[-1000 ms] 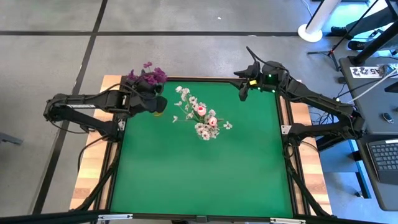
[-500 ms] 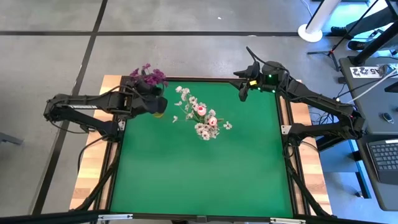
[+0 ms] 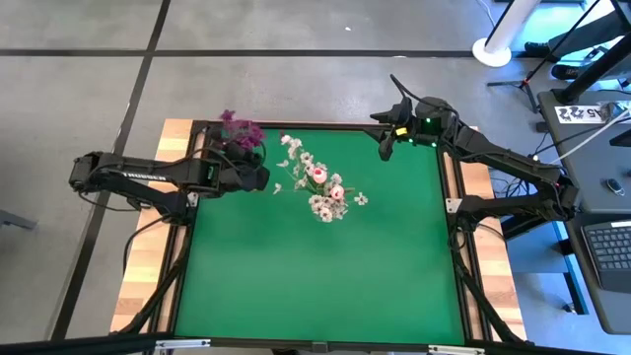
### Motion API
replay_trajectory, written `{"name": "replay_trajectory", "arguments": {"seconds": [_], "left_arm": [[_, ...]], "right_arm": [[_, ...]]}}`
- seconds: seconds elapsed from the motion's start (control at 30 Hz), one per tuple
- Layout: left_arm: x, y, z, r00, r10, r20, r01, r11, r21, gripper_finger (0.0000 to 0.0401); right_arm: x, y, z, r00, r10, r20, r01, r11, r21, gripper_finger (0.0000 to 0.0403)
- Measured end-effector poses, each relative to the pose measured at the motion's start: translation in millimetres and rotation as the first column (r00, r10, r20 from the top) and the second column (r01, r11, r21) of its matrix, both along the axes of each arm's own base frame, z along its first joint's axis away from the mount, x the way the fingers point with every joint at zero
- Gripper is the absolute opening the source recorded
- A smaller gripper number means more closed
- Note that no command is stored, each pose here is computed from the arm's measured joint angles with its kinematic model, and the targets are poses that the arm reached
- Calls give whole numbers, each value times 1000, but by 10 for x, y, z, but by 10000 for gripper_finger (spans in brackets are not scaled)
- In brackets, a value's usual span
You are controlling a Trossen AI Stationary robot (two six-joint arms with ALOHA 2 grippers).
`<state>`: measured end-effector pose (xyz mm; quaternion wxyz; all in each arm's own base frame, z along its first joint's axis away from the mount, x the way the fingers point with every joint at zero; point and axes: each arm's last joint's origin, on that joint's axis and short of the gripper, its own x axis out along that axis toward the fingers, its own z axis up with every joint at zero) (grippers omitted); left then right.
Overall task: Sort flowers into vase by color
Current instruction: Put the purple flowers into the yellow vase, then return to Home Position
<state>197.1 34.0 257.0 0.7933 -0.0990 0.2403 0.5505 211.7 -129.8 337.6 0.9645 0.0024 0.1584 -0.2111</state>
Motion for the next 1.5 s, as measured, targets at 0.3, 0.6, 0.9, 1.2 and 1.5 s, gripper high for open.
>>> {"name": "replay_trajectory", "arguments": {"seconds": [0.3,0.6,0.9,1.2,1.5], "left_arm": [[41,-12,87,994,-100,-42,99,995,-31,114],[77,-32,422,979,-204,-24,201,976,-89,195],[-18,-74,659,975,-217,-53,207,967,-150,212],[-43,-97,656,970,-241,-39,225,945,-238,213],[-104,-123,602,957,-279,-82,235,908,-346,213]], "right_arm": [[0,0,0,1000,0,0,0,1000,0,232],[0,0,1,1000,0,1,0,1000,0,232],[-1,1,-4,1000,0,-4,0,1000,3,232],[-1,2,-2,1000,0,-3,0,1000,3,232],[-1,1,-2,1000,0,-4,0,1000,3,232]]}}
